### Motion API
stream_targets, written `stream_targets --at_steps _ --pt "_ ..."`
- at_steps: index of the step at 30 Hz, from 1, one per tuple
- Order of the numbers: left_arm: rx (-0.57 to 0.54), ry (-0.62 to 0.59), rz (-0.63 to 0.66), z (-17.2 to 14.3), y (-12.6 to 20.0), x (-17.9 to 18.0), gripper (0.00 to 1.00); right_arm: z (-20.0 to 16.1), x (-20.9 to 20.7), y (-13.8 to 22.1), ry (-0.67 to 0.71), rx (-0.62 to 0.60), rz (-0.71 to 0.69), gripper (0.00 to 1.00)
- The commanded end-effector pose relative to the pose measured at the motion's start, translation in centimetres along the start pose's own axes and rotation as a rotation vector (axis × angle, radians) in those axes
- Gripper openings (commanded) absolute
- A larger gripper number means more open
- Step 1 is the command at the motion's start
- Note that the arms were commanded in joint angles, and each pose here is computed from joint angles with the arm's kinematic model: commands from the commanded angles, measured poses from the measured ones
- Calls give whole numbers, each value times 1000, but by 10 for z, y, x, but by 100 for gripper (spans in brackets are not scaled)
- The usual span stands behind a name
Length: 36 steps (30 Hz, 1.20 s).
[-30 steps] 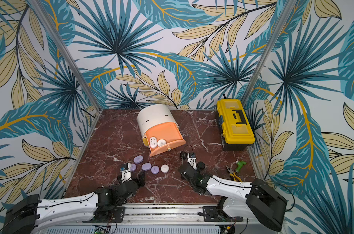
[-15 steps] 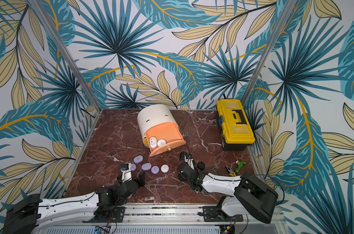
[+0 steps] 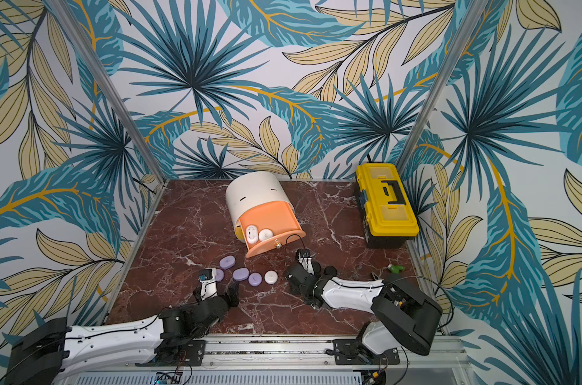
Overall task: Put the bluetooth earphones in the drawer according to color
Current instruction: Pick up the Bluetooth earphone from the center of the board.
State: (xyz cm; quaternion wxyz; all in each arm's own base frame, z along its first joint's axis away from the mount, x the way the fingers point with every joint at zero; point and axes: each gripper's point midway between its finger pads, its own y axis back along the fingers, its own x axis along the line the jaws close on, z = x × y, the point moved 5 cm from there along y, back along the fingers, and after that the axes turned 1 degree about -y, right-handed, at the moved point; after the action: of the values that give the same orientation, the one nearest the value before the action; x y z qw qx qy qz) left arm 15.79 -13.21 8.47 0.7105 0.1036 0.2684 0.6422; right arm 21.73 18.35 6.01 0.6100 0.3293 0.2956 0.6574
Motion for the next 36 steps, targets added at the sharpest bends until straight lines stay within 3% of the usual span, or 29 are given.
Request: stream_targets --at_steps 1,9,20,29,36 --pt "1 -19 17 -6 -2 7 100 -36 -23 -3 84 171 -105 72" --pt "7 -33 16 -6 -5 2 100 -34 -21 -2 97 197 -131 60" --pt "2 -40 11 -3 -5 -1 100 9 -28 40 33 86 -114 57" --pt "1 -49 5 -3 -5 -3 100 89 -56 91 -39 -19 -83 57" --pt "3 -46 2 -4 -4 -2 100 169 -26 131 34 -73 68 57"
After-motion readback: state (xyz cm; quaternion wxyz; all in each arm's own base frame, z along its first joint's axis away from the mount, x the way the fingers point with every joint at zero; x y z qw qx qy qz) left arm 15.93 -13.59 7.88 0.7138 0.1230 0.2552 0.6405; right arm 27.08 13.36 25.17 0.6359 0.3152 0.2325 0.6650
